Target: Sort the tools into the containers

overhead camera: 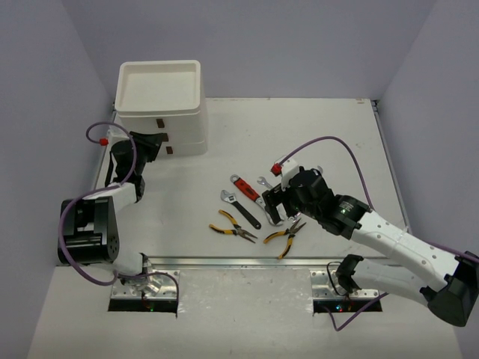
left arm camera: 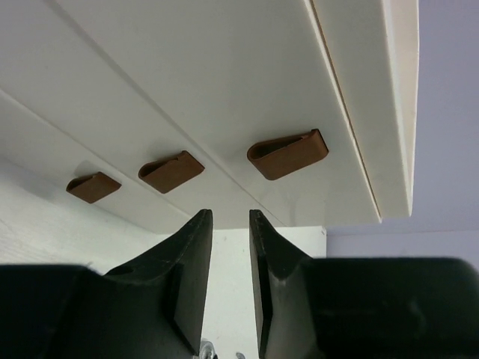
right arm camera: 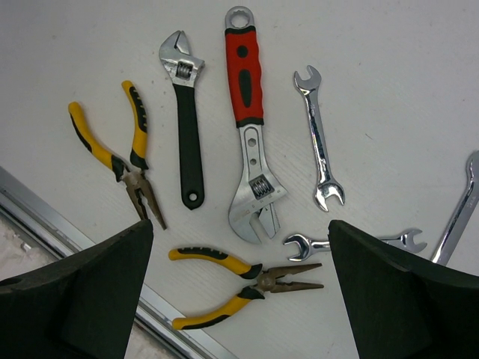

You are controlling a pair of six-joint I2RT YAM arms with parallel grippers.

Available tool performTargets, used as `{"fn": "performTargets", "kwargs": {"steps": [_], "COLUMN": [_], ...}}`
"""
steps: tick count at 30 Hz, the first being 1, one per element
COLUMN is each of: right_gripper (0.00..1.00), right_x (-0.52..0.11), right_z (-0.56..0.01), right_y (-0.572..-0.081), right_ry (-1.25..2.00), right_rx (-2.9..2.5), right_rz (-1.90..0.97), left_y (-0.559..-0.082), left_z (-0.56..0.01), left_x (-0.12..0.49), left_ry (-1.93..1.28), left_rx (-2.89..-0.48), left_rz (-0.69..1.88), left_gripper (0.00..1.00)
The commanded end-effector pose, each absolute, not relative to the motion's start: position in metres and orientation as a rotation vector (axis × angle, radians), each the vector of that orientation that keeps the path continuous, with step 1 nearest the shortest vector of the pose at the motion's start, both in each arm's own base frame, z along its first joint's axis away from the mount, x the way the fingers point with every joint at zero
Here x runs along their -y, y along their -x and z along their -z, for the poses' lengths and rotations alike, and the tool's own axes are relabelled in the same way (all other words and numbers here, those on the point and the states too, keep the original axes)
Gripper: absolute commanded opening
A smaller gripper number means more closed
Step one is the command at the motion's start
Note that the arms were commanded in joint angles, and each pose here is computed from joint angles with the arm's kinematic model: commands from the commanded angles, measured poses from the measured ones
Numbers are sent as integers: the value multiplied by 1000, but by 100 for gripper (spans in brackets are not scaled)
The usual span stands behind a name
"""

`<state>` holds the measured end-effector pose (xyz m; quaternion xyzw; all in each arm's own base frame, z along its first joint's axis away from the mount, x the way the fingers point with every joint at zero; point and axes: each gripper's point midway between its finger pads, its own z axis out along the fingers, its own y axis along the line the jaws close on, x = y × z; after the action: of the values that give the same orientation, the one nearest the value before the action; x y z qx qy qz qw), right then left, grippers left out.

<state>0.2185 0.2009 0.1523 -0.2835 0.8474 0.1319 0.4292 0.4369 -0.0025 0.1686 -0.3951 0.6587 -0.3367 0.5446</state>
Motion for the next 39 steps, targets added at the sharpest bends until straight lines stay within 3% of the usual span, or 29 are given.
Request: {"fn": "performTargets", "kwargs": {"steps": [1, 11, 20, 25, 39], "right_gripper": [99, 99, 99, 99, 99], "right_x": [-207, -210, -212, -217, -221], "right_z": [-166, -162, -157, -155, -154], "right_y": [-223, -221, -220, -220, -216], "right_ry": [704, 733, 751, 768, 785], "right_rx": [-2054, -2057, -2073, -2078, -2076], "right_rz": [-367, -376, -382, -397, -431], "left_y": [-450, -488, -484, -458, -479], "left_z": [-195, -205, -201, -174, -143], "left_x": [-2, -7, -11, -6, 5], "left_ry": [851, 824, 856, 887, 699], "left_rx": [-1489, -1474, -1505, -1523, -1566], "left_rz": [786, 808, 763, 744, 745], "left_gripper": [24, 20, 20, 35, 47]}}
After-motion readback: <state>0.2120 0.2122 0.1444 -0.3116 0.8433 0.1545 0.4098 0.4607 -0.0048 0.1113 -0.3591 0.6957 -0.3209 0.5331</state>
